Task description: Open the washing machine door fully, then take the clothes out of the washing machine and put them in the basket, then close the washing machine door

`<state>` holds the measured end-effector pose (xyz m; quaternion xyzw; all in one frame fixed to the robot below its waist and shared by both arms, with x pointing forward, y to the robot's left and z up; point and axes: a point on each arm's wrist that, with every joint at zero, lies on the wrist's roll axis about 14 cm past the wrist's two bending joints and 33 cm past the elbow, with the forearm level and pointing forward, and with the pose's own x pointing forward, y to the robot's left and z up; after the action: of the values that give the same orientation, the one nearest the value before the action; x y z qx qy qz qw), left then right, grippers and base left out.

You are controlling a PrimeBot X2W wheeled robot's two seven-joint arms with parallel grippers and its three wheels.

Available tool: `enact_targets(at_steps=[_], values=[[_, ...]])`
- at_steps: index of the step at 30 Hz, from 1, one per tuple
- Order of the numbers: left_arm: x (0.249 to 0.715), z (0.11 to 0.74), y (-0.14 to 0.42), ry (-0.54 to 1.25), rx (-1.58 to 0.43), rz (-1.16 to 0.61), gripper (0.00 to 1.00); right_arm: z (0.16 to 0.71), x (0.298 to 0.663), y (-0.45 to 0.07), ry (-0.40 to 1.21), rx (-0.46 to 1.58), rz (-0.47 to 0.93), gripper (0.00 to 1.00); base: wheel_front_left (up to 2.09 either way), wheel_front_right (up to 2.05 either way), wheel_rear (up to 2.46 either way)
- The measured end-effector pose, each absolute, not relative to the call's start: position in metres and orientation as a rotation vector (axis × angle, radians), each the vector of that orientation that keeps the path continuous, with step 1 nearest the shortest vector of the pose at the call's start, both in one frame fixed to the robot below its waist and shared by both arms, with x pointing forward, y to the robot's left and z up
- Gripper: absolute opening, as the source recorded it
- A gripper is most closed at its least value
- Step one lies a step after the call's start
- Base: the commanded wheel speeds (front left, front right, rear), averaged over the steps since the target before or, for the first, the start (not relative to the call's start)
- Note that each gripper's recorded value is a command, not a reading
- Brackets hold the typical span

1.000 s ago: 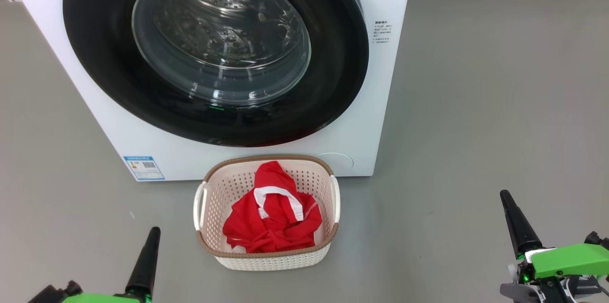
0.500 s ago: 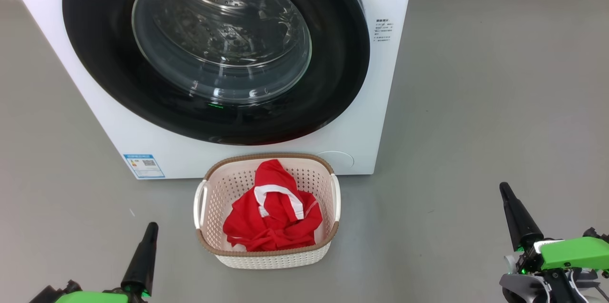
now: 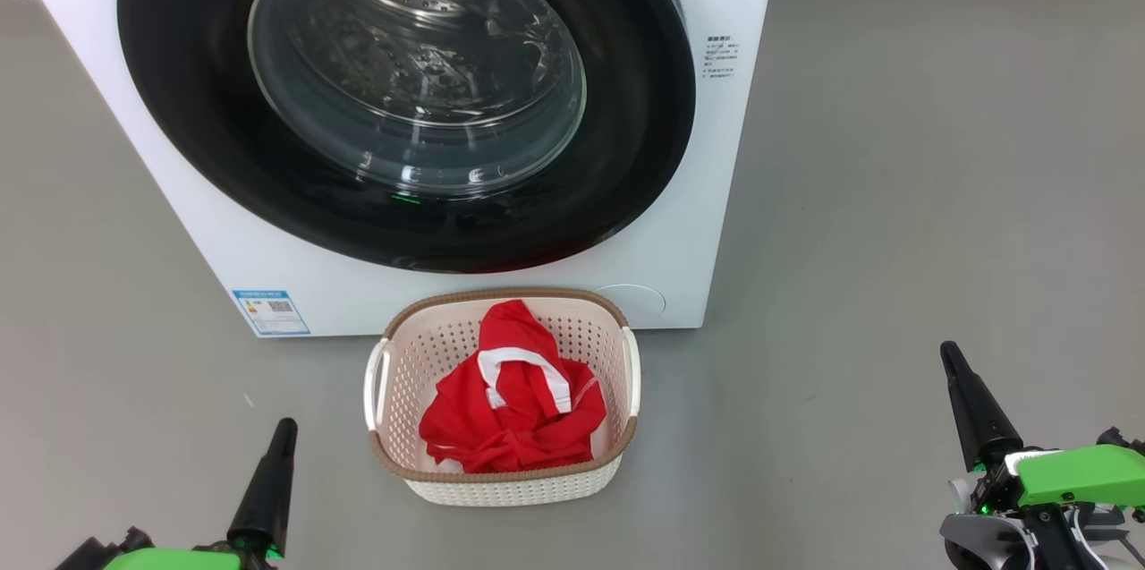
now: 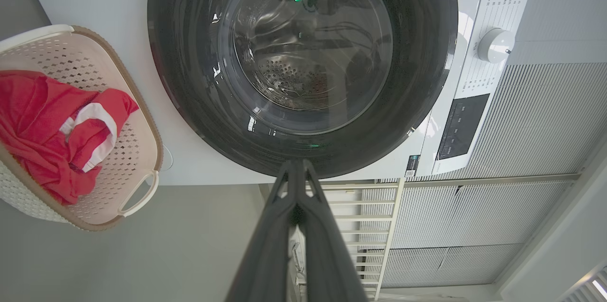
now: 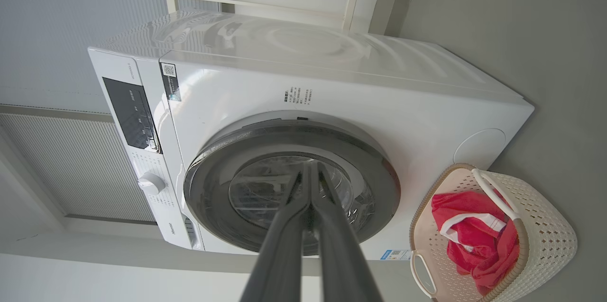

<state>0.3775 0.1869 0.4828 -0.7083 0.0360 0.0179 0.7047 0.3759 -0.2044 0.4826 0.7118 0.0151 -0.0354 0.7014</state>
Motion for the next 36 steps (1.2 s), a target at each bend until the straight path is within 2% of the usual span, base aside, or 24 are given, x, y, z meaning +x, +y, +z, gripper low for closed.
enact_targets(at_steps=[36], values=[[0.3775, 0.4828, 0.1869, 0.080, -1.575, 0.040, 0.00, 0.4826, 0.3758, -0.2046, 0.033, 1.584, -0.079, 0.00, 0.00, 0.00, 0.00]])
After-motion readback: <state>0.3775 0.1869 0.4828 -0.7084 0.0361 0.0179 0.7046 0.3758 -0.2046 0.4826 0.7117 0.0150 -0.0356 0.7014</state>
